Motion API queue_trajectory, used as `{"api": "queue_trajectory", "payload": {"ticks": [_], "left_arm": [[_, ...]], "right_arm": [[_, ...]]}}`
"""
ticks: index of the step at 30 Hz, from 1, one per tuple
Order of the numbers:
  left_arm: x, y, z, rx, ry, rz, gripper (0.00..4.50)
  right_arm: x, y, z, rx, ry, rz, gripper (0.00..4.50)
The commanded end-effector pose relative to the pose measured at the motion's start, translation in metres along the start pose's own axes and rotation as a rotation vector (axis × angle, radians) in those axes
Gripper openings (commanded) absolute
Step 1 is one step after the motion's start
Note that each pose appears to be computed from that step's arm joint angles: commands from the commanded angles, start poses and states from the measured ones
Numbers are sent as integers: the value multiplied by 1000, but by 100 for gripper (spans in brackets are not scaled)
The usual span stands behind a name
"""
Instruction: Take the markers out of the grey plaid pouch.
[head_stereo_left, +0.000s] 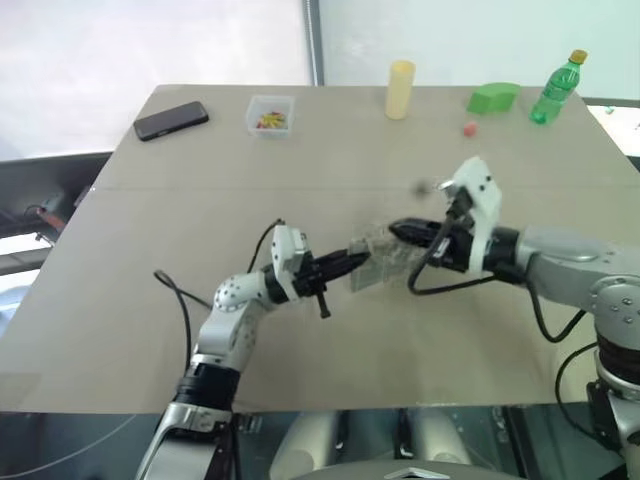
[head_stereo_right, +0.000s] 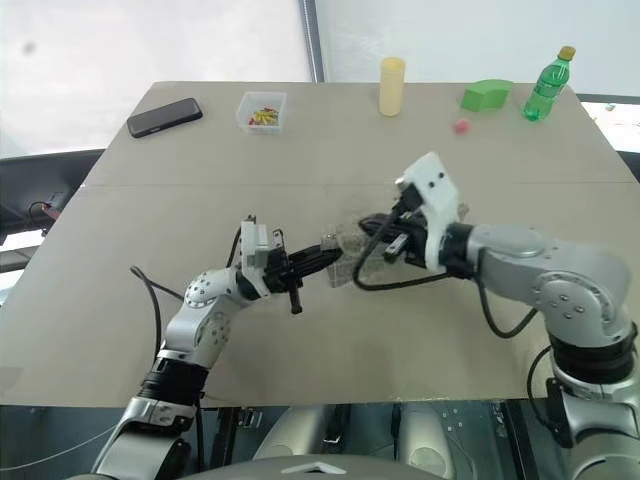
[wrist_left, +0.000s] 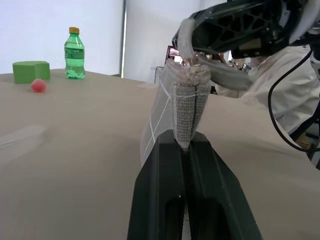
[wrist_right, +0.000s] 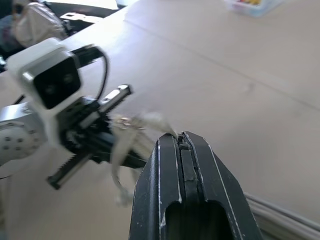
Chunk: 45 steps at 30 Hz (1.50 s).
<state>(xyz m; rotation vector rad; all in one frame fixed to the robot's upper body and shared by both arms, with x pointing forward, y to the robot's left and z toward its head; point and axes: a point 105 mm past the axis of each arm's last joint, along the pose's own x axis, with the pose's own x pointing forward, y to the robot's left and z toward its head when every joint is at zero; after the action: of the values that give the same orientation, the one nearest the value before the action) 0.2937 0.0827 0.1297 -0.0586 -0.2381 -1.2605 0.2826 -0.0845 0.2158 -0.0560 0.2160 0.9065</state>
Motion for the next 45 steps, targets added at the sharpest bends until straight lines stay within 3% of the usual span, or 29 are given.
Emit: {"api": "queue_trajectory", "payload": {"ticks": [1,10,15,21,24,29,33,35,40,45], "left_arm": [[-3,-3,8,48,-6,-11,0],[-8,-4,8,54,6,-10,0],[-13,-4,8,52,13,-7,0],[-20,-8,7,44,20,-8,0],[-22,-9,6,40,23,-10,0],[-20,-10,5,37,22,-18,0],[-17,-8,3,34,17,-18,0],[-15,-9,2,31,11,-20,0],[-12,-7,0,33,5,-24,0],[-11,-5,-1,50,9,-38,0]], "right_arm": [[-16,-20,17,-9,-78,-110,3],[-39,-57,12,-26,-50,-307,3],[-64,-99,-1,-47,9,-546,3],[-84,-118,-16,-66,65,-652,3],[-84,-113,-14,-103,70,-619,3],[-73,-77,-25,-226,143,-400,3],[-77,-73,-25,-239,131,-392,3],[-83,-75,-28,-256,142,-421,58],[-112,-75,-26,-231,92,-470,274],[-126,-61,8,-230,-48,-410,274]]}}
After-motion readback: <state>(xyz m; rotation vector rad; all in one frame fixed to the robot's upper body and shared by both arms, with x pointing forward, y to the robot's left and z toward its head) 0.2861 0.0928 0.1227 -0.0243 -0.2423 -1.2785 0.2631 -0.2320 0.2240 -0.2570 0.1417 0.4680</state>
